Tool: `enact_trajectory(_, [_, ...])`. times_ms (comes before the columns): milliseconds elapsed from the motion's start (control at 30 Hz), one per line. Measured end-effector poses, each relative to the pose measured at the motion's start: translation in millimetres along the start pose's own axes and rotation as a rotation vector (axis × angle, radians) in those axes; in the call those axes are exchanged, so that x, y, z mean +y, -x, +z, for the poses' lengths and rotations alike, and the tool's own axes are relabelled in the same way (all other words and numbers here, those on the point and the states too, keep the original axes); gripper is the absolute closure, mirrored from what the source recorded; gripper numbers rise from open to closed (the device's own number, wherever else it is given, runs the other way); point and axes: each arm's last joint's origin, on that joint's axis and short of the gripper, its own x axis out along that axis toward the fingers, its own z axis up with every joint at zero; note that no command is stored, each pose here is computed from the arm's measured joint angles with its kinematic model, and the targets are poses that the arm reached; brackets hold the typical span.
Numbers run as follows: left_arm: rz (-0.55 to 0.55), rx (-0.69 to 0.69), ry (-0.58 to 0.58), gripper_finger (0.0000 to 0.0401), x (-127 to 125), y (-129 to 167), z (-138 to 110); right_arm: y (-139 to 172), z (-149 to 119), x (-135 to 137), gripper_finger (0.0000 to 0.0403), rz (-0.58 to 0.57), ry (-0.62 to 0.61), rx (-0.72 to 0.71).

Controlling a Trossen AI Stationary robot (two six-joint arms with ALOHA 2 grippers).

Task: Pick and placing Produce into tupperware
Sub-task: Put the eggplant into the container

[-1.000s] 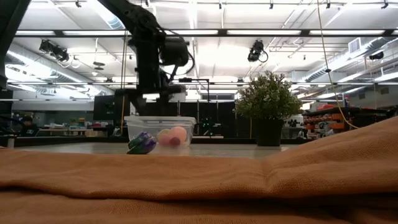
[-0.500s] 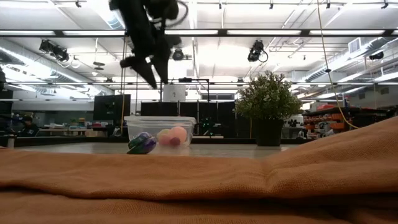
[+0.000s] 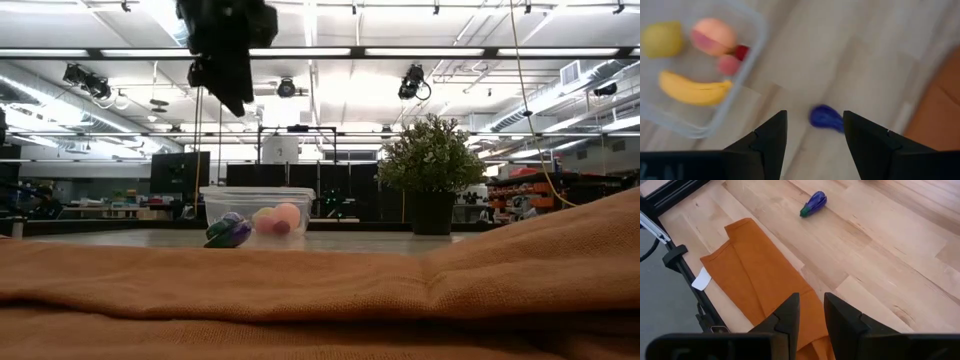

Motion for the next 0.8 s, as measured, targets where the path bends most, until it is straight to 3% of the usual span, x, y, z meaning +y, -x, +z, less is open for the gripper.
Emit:
enact_trajectory(167, [-0.037, 0.045, -0.116, 0.0198, -21.8, 3.0, -15.9, 0.0, 0.0, 0.4, 0.0308, 0.003, -0.003, 0.000])
enact_trajectory(433, [-0.056, 0.120, -0.420, 0.0206, -43.5, 8.4, -40.3, 0.0, -0.1, 2.6, 0.0308, 0.021, -0.019, 0.001])
enact_trajectory(633, [-0.118, 0.114, -0.815, 0.0223, -65.6, 14.4, -59.4, 0.2, 0.0, 5.3, 0.0308, 0.044, -0.039, 0.002])
enact_trajectory(800, [-0.169, 0.089, -1.268, 0.0240, -77.4, 18.4, -71.7, 0.2, 0.0, 6.4, 0.0308, 0.054, -0.048, 0.002])
